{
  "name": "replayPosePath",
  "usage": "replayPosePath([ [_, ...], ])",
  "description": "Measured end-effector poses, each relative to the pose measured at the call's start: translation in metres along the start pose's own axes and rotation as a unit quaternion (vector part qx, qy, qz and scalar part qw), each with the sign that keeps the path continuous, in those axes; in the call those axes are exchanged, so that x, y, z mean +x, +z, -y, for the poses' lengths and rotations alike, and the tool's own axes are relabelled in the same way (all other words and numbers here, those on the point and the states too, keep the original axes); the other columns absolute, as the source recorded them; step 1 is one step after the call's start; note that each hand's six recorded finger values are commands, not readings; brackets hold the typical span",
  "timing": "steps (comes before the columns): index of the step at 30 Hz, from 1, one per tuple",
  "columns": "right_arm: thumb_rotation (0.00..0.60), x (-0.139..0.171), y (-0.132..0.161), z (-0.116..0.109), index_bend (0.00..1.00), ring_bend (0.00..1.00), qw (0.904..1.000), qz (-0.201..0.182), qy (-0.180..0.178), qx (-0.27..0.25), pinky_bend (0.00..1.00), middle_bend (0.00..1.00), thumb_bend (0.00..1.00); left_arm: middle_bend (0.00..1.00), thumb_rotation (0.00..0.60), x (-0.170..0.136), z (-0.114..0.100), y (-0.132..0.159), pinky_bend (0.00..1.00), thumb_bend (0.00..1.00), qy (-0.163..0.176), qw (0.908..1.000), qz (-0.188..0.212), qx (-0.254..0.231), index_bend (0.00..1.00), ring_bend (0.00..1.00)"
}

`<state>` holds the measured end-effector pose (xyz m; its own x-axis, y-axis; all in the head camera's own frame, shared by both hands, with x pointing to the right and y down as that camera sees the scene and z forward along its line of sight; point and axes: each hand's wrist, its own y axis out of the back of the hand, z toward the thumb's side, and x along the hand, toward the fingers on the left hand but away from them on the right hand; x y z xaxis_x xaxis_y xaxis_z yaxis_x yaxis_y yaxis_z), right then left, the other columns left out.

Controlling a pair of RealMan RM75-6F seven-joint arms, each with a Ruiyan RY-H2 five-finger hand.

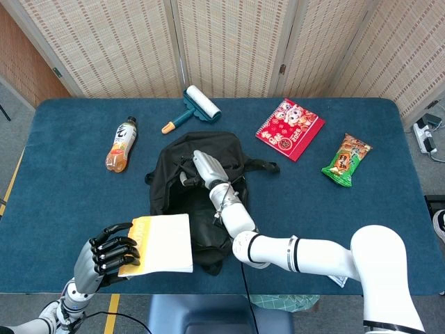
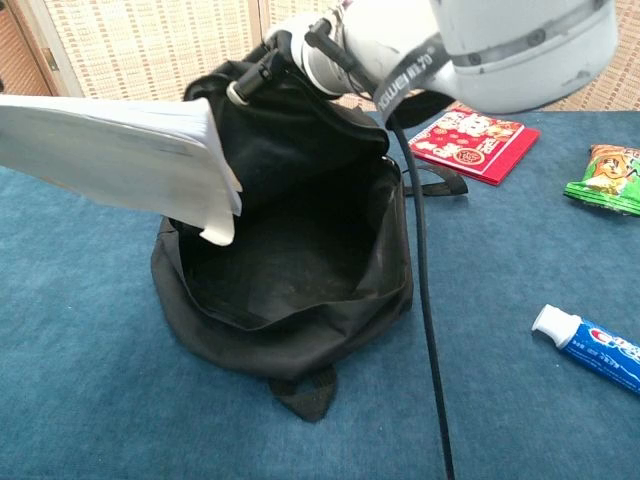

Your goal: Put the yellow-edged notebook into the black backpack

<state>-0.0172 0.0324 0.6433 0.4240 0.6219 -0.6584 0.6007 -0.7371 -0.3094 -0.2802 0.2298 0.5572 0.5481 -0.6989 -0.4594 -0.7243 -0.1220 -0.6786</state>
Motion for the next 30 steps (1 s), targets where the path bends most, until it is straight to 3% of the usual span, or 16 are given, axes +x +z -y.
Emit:
replayPosePath([
  [7,0.600,0.004,0.028,0.001,0.63,0.44,0.9994,-0.022,-0.012,-0.024,0.39,0.32,0.61,0.64,0.600,0.019,0.021,0.005,0.30,0.50,0.014,0.9997,0.004,-0.021,0.73,0.51],
  [12,0.600,0.009,0.038,0.008,0.62,0.44,0.9984,-0.030,-0.001,-0.049,0.40,0.32,0.61,0.64,0.600,0.025,0.034,0.005,0.30,0.49,0.010,0.9999,0.007,-0.008,0.73,0.51],
  [21,0.600,0.013,0.034,0.013,0.62,0.44,0.9945,-0.025,0.024,-0.099,0.39,0.32,0.61,0.64,0.600,0.018,0.059,-0.011,0.30,0.49,-0.033,0.9975,-0.004,0.063,0.73,0.51],
  [30,0.600,0.017,0.037,0.015,0.62,0.44,0.9926,-0.030,0.033,-0.112,0.39,0.32,0.61,0.64,0.600,-0.007,0.085,-0.034,0.30,0.50,-0.116,0.9823,-0.028,0.145,0.73,0.51],
])
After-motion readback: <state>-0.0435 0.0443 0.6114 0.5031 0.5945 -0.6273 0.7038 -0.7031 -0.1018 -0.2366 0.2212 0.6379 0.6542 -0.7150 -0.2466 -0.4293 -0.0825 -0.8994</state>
